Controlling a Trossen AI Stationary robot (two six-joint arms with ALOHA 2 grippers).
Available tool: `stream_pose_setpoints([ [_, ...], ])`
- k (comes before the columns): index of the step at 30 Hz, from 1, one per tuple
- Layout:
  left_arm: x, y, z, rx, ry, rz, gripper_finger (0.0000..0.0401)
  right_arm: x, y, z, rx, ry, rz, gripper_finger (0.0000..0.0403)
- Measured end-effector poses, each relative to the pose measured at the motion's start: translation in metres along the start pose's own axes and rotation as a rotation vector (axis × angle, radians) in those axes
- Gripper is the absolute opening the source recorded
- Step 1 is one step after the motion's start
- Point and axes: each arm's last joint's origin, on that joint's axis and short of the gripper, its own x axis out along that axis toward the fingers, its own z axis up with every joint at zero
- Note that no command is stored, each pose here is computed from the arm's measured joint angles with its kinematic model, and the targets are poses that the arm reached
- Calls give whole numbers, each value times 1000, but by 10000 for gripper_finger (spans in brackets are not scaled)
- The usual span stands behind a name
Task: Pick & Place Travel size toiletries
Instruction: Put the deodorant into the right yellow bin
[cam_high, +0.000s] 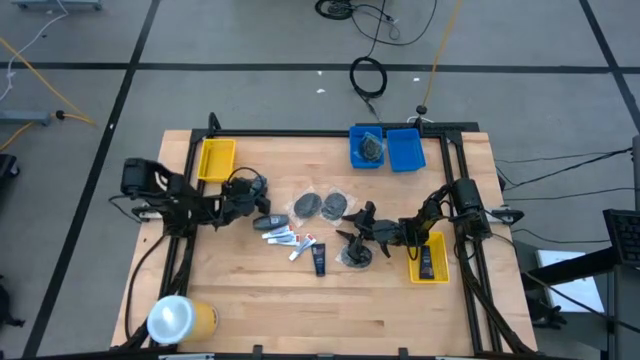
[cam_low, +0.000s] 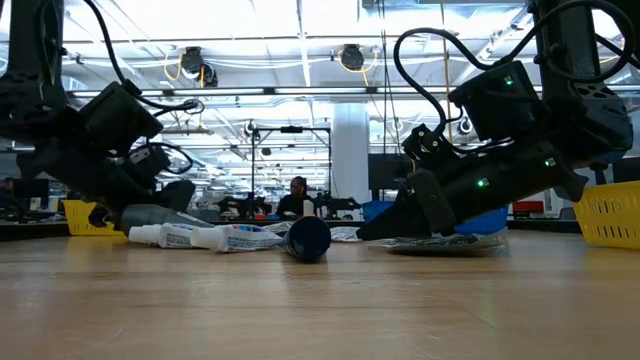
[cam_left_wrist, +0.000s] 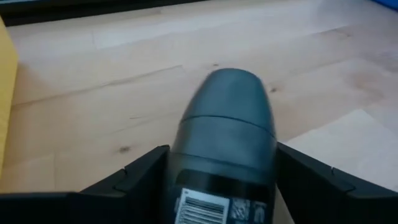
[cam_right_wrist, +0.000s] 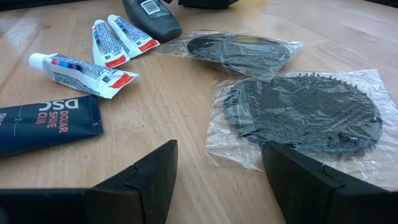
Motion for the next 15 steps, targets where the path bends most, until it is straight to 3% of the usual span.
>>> stream_pose_setpoints([
  [8, 2, 1, 1, -2, 11, 2, 200, 0, 0, 0, 0, 0, 0, 226],
  [15, -1, -2, 8, -9, 10, -61, 216, 0, 0, 0, 0, 1, 0, 226],
])
